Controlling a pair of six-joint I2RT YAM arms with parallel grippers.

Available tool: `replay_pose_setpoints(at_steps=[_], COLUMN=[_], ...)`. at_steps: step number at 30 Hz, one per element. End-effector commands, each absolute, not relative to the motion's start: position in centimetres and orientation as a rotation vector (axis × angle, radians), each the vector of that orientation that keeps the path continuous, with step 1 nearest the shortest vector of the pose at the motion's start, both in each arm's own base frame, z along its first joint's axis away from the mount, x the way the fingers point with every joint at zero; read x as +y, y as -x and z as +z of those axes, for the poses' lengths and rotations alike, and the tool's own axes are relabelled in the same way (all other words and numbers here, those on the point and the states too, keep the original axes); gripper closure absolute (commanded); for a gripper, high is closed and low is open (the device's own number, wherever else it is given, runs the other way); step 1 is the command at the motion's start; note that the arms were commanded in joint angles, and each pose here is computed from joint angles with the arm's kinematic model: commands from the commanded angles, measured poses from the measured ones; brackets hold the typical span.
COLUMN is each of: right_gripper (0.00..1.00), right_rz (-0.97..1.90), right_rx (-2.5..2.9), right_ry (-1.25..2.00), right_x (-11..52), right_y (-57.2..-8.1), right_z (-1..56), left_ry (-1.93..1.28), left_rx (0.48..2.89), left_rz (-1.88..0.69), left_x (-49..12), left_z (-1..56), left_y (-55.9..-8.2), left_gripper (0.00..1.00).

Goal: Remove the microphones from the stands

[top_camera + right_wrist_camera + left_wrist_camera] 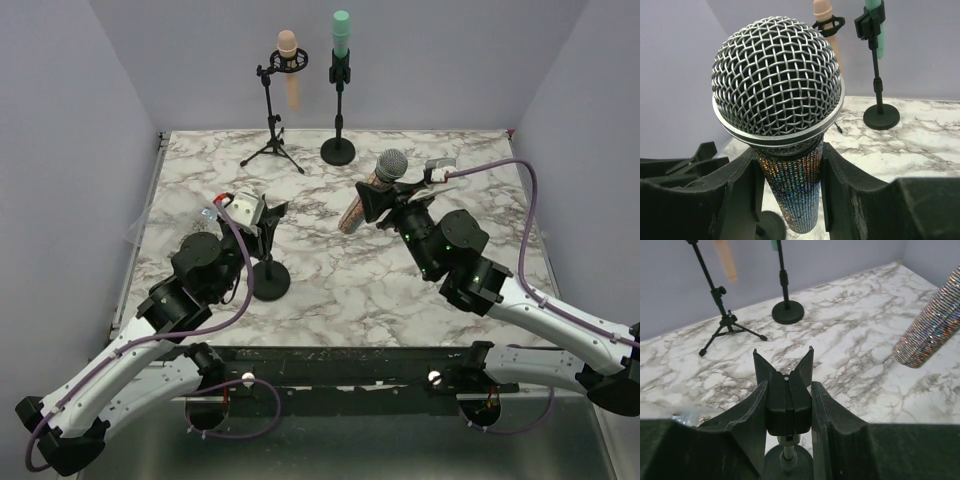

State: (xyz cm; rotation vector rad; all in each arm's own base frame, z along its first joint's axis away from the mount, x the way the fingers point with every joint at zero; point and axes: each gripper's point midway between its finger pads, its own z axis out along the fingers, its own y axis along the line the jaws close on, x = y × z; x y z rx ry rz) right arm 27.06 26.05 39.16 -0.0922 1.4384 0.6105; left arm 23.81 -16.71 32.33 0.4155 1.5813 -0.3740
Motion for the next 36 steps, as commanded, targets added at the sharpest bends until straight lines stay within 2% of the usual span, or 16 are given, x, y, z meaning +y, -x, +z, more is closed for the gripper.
replay_pose_setpoints(at_steps=[1,15,24,36], right_gripper=[0.99,0.99,0.99,0.99], right_rz=[0.560,0.565,0.562,0.569], right_rx=[1.492,1.539,1.557,1.594], right_ry=[0.091,0.100,0.101,0.106], right_x=[25.4,25.5,25.3,25.4], right_y=[-27.1,-26.8,-26.7,-26.4], right_z=[36.9,34.8,34.1,32.6], left_ry=[-0.185,-0.036,-0.025,0.023], left_rx=[1.420,1.555,1.703,1.842], left_rz=[-0.268,-0.168,-0.181,-0.199], left_x=[-13.7,-11.7,-11.8,-11.7], left_z=[36.9,31.2,24.6,18.5], left_y=[-26.0,-27.6,-26.8,-25.8], left_gripper=[1.00,1.00,1.00,1.00])
